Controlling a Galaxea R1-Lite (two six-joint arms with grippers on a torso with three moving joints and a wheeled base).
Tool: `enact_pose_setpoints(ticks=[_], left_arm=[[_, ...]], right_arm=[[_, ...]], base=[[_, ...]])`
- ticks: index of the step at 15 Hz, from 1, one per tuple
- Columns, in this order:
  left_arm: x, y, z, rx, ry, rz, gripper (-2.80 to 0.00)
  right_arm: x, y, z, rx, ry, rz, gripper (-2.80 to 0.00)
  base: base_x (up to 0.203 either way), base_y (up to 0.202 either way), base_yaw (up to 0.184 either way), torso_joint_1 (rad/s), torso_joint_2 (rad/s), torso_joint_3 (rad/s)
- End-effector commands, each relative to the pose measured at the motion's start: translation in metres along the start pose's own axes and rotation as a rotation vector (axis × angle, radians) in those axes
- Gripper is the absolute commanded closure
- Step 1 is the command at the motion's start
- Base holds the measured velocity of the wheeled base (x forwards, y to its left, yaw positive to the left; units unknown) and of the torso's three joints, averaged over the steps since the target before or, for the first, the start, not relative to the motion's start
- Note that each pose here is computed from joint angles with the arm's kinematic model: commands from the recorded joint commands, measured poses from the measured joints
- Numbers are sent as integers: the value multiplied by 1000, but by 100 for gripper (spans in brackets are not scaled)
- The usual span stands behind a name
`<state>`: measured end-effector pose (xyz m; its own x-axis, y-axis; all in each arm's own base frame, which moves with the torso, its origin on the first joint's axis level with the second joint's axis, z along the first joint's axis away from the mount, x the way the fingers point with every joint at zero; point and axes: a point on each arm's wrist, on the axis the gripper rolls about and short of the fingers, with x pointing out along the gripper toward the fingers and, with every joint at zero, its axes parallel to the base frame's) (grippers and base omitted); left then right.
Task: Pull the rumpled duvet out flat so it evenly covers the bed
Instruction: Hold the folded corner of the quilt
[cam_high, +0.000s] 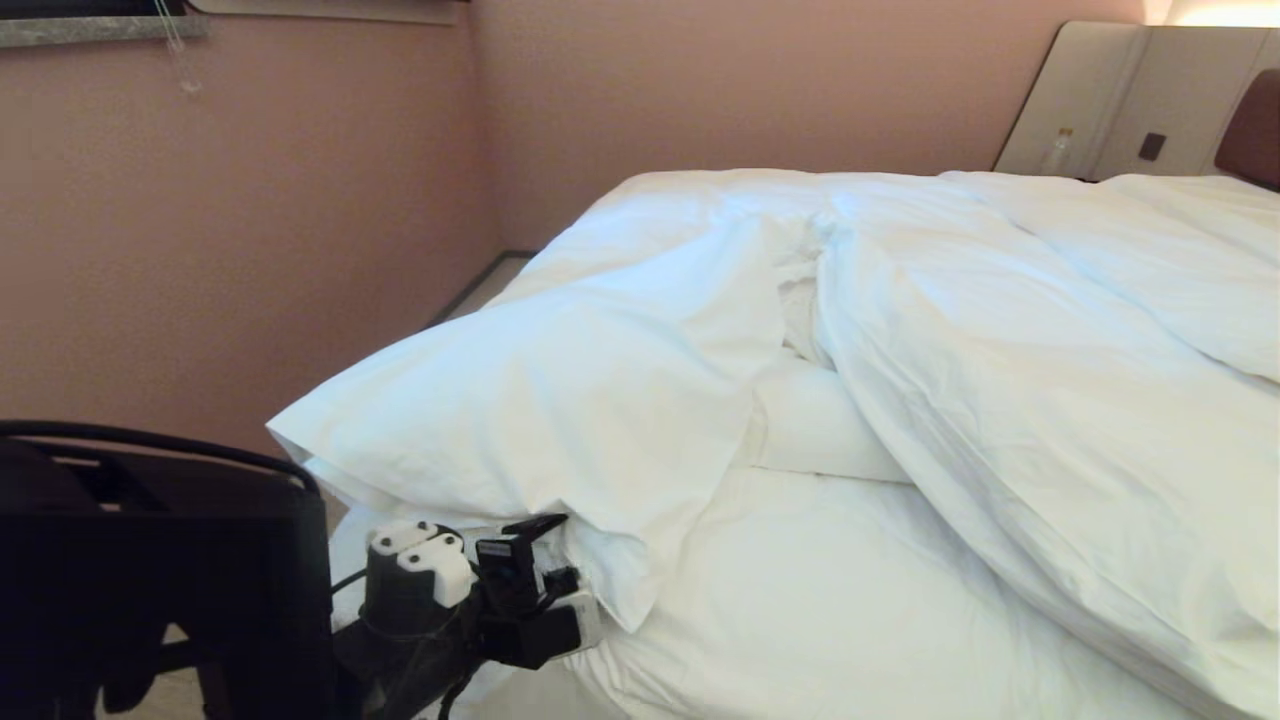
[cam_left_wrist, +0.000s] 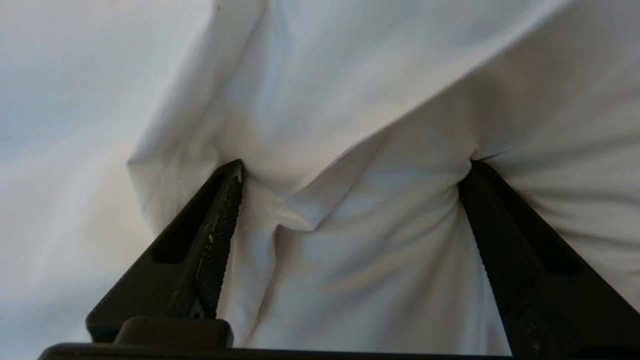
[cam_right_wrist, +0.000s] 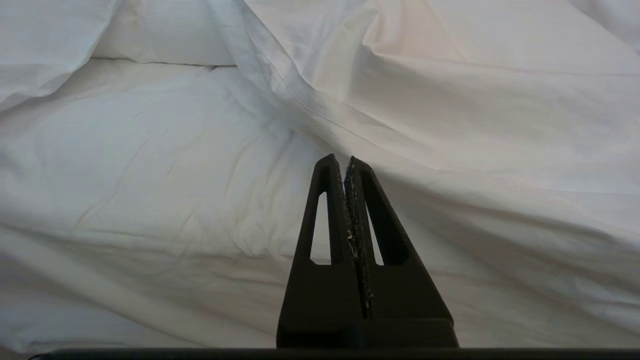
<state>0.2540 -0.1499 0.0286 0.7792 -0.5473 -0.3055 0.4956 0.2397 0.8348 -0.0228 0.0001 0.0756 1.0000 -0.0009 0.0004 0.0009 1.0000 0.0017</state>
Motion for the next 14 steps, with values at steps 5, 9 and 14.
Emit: enact_pose_setpoints(ticks=[5, 9, 14], left_arm=[[-31, 15, 13, 19, -38, 72, -280], [-91, 9, 23, 55, -56, 36, -280], [-70, 6, 24, 61, -39, 37, -280]], right_arm=[[0, 0, 0, 0, -1, -1, 0], [0, 0, 0, 0, -1, 1, 0], [0, 0, 0, 0, 0, 1, 0]], base=[[0, 0, 0, 0, 0, 0], [0, 0, 0, 0, 0, 0], [0, 0, 0, 0, 0, 0]])
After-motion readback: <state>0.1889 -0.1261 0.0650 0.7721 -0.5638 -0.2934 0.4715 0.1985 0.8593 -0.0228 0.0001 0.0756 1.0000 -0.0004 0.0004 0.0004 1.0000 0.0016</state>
